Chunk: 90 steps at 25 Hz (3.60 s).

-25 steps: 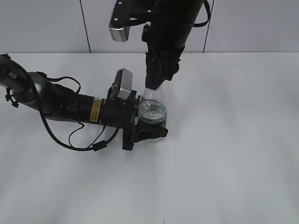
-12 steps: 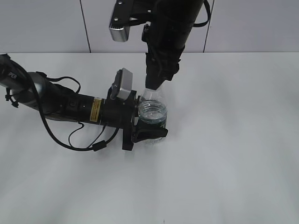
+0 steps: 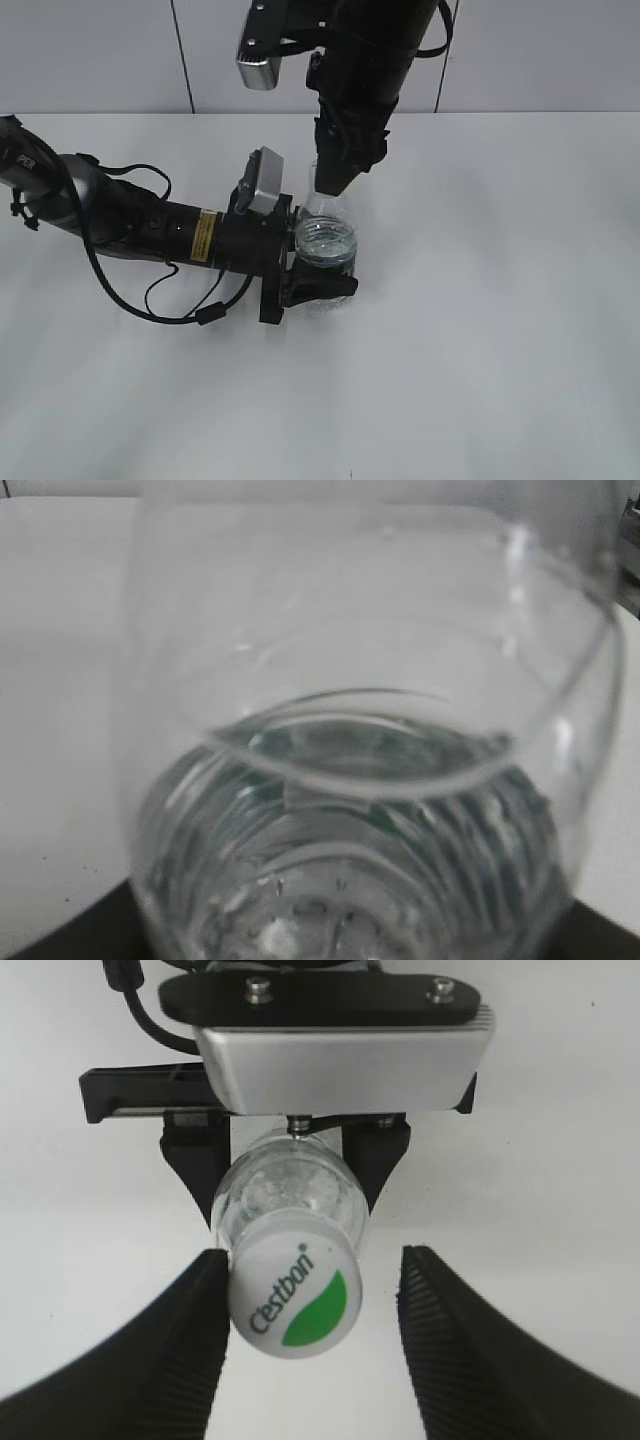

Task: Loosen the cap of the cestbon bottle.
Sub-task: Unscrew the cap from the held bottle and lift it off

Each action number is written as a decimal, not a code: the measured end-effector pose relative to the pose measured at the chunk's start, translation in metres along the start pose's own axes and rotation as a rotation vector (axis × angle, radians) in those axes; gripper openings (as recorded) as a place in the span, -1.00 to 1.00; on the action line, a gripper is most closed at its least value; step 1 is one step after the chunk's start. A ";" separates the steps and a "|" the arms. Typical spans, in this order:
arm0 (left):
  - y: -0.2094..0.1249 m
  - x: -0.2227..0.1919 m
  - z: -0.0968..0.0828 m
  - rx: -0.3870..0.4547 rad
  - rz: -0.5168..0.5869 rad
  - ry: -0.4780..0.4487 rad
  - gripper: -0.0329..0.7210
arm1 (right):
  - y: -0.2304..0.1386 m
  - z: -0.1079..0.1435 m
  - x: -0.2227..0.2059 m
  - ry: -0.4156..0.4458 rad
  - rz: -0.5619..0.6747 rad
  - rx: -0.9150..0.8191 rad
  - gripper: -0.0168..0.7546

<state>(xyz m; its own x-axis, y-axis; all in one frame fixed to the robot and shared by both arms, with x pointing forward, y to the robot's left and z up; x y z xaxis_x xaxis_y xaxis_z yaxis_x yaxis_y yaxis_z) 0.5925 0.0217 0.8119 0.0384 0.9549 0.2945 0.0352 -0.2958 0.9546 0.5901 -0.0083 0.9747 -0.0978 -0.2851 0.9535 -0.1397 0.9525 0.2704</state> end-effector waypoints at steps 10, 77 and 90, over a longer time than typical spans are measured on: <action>0.000 0.000 0.000 -0.001 0.001 -0.004 0.18 | 0.011 -0.011 0.018 -0.053 -0.046 -0.177 0.15; 0.000 0.000 0.000 -0.001 -0.001 -0.003 0.18 | 0.005 0.007 0.007 0.040 -0.025 -1.325 0.15; 0.000 0.001 0.000 -0.001 -0.002 -0.003 0.18 | 0.004 0.007 0.001 0.044 -0.009 -1.327 -0.19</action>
<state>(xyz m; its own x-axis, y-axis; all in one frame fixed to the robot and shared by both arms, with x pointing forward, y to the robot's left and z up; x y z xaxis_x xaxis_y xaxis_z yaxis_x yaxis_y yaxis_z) 0.5923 0.0223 0.8122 0.0413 0.9553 0.2927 0.0347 -0.2942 0.9551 0.5826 -0.0057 0.9754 -0.0665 -0.3118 0.9478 0.9242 0.3389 0.1763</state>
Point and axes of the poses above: a point on each arm's last joint axis where the gripper is mounted, x pointing back along that axis away from the gripper, z along the wrist's bending axis when the last joint is at zero, y = z × x, the point moved 7 cm from there along -x, pointing out along that axis toward the gripper, and after that the axes turned 1 degree about x, right-handed, at the moved point
